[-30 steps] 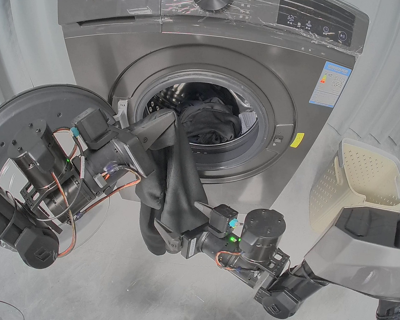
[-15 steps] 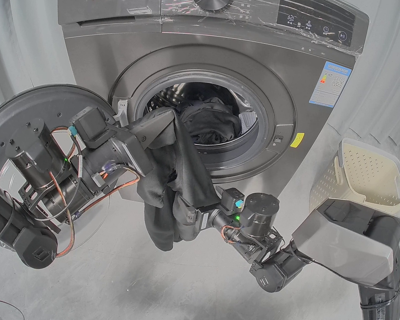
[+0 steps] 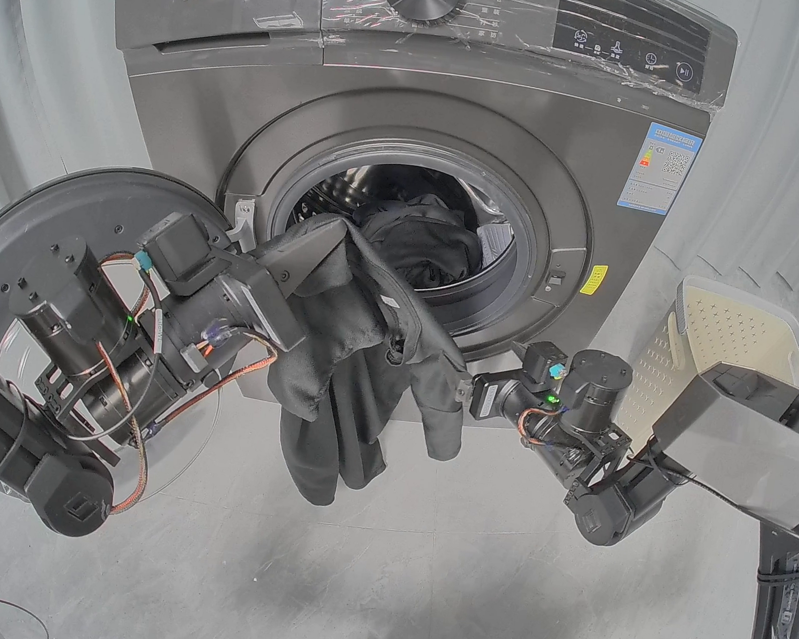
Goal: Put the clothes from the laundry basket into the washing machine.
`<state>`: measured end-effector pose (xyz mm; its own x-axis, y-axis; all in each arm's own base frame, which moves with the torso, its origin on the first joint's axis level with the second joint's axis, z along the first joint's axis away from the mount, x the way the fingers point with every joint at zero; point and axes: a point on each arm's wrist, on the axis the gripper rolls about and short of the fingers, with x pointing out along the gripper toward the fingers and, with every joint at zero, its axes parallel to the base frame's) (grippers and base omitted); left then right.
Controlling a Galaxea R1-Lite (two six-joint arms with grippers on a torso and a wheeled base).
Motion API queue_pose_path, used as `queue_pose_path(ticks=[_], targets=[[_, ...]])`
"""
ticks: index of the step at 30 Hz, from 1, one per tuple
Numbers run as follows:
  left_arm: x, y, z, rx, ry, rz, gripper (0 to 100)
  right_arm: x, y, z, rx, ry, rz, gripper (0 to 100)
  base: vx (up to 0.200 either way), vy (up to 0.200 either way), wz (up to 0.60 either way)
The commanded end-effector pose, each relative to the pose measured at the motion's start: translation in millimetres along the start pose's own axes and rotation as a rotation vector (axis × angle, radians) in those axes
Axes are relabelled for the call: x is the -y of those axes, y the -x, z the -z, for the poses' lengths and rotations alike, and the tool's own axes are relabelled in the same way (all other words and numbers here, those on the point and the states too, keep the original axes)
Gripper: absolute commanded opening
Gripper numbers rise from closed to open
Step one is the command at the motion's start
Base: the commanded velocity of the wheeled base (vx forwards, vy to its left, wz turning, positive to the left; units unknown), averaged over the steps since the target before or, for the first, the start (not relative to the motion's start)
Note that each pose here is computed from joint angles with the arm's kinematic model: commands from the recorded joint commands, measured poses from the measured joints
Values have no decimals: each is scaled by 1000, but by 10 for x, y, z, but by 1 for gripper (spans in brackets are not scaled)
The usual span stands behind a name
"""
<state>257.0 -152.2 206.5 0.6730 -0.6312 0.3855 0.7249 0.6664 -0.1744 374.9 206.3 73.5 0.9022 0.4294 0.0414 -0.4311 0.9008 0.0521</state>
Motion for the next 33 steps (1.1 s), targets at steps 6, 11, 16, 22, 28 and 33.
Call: queue_pose_path(ticks=[6,11,16,22,28,33], targets=[[2,10,1,-2,1,-1,0,18,21,-71,19,-8,5,100,0,0,0],[3,16,1,-3,1,-3,0,-94,113,37,-29,-5,-25,100,0,0,0],[1,15,7,-4,1,-5,0,-147,229,169,-91,1,-40,100,0,0,0],[-8,-7,15,5,0,-29,0,-281,331,239,-127,6,-79,100,0,0,0],[-19,-18,26,4,0,-33,0,-523,504,175,-135,8,-149,100,0,0,0],[-25,-21,27,4,-1,-34,0,-772,807,115,-176,10,-245,100,0,0,0]])
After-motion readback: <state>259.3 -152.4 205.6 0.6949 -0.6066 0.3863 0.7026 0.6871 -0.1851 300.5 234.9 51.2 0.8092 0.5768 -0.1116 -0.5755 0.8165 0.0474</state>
